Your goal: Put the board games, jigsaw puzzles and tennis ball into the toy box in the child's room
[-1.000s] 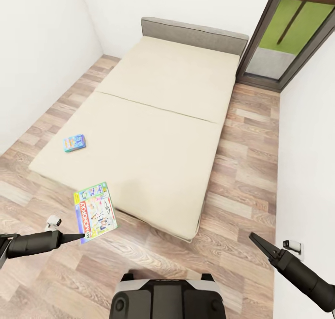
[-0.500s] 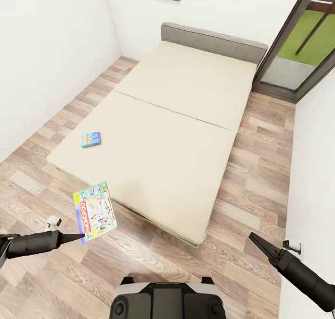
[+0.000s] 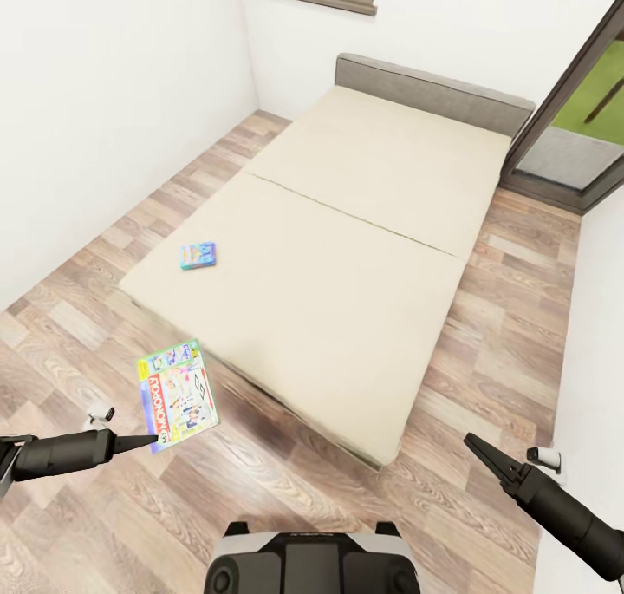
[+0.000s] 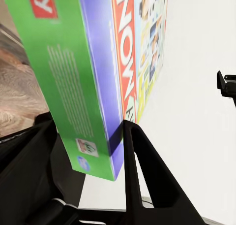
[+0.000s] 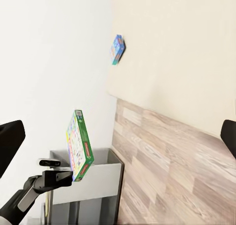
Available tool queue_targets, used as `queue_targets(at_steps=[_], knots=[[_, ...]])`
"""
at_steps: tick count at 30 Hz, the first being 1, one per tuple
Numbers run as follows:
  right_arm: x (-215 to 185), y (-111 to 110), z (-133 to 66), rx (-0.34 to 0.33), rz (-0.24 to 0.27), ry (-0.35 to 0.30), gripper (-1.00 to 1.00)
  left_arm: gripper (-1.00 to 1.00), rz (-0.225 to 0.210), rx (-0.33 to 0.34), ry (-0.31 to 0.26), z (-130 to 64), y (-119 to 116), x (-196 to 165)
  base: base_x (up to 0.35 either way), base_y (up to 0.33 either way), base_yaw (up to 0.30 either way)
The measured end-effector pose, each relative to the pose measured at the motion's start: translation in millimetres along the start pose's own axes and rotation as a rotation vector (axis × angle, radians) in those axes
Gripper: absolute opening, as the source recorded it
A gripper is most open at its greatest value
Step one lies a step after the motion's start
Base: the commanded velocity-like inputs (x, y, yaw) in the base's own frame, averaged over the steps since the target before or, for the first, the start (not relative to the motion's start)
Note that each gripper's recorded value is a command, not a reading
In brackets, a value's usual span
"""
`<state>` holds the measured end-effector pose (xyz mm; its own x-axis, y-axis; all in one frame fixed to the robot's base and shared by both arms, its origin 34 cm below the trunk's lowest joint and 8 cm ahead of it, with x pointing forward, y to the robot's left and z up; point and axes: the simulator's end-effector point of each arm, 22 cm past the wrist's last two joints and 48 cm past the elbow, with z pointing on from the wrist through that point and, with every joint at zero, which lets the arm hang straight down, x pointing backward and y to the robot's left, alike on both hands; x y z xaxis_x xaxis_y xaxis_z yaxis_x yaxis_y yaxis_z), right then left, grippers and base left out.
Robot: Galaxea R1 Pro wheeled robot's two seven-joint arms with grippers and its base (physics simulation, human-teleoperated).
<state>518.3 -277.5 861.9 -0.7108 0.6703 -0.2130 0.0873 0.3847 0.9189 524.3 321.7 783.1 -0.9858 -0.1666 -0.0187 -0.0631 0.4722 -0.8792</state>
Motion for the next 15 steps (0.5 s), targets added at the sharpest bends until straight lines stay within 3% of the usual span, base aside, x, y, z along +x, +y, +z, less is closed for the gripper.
queue_targets(at_steps=[15], knots=[[-3.8,7.8,-0.9,-0.013,-0.013,-0.008,1.00,-1.00,0.017,0.005,-0.009,-2.2,-8.0,-3.9,0.000,0.000,0.200]])
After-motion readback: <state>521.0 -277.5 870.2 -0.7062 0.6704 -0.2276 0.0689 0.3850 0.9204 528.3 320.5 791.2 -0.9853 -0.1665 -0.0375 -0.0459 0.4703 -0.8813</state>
